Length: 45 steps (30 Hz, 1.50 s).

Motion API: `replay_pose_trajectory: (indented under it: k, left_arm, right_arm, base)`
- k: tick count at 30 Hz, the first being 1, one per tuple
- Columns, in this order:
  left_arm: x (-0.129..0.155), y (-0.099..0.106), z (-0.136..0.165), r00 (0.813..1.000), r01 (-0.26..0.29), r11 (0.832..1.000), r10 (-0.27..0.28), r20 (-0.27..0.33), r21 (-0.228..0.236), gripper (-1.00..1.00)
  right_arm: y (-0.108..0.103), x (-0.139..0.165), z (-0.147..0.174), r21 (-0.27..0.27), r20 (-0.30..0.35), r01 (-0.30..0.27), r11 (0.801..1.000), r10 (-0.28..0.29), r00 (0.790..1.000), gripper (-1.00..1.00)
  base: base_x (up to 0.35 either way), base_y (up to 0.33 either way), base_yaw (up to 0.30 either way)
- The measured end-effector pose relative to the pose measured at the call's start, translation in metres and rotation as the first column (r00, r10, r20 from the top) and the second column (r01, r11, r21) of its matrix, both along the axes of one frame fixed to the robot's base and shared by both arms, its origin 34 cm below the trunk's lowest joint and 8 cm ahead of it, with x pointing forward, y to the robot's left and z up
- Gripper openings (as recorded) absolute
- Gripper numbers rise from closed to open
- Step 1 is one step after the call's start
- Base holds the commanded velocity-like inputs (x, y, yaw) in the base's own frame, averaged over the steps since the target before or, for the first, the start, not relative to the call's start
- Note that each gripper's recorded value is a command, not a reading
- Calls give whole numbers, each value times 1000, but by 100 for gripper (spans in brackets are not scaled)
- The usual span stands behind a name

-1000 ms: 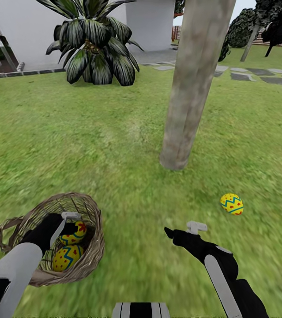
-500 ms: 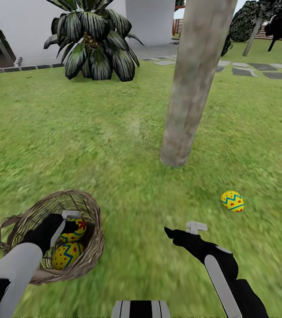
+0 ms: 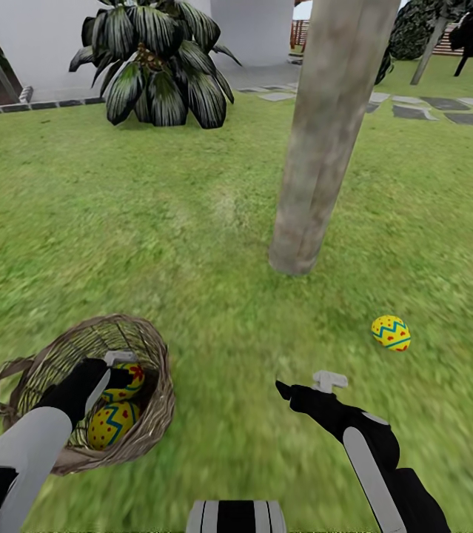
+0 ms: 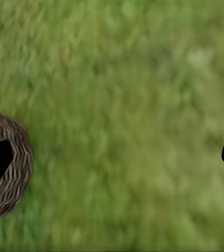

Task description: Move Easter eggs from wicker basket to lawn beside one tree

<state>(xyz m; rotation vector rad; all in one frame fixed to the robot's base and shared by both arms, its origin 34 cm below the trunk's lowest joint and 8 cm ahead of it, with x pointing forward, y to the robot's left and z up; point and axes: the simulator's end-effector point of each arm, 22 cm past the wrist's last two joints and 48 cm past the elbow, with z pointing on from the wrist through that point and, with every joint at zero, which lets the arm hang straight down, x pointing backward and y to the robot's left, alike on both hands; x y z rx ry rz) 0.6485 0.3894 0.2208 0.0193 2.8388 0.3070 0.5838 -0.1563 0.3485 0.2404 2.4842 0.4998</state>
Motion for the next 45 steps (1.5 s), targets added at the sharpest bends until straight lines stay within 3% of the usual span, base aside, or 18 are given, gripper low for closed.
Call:
replay_pose_trajectory:
  k: [24,41,43,45]
  left_arm:
    - [-1,1,-19,1000,10,1000,-10,9,2,100]
    - [-1,-4,-25,999,32,999,-32,12,5,100]
    - [-1,-4,-25,999,32,999,-32,13,5,100]
    - [0,-4,-25,999,33,999,-33,13,5,100]
  right_arm:
    - [0,-7,-19,2,-40,-2,1000,2,999,100]
    - [7,-7,-20,31,-34,-16,999,17,999,100]
    - [10,-6,-18,48,-27,-25,999,26,999,100]
    - [24,-6,-9,118,-2,-61,991,62,998,100]
  base:
    - [0,0,0]
    - [0,0,0]
    - [0,0,0]
    - [0,0,0]
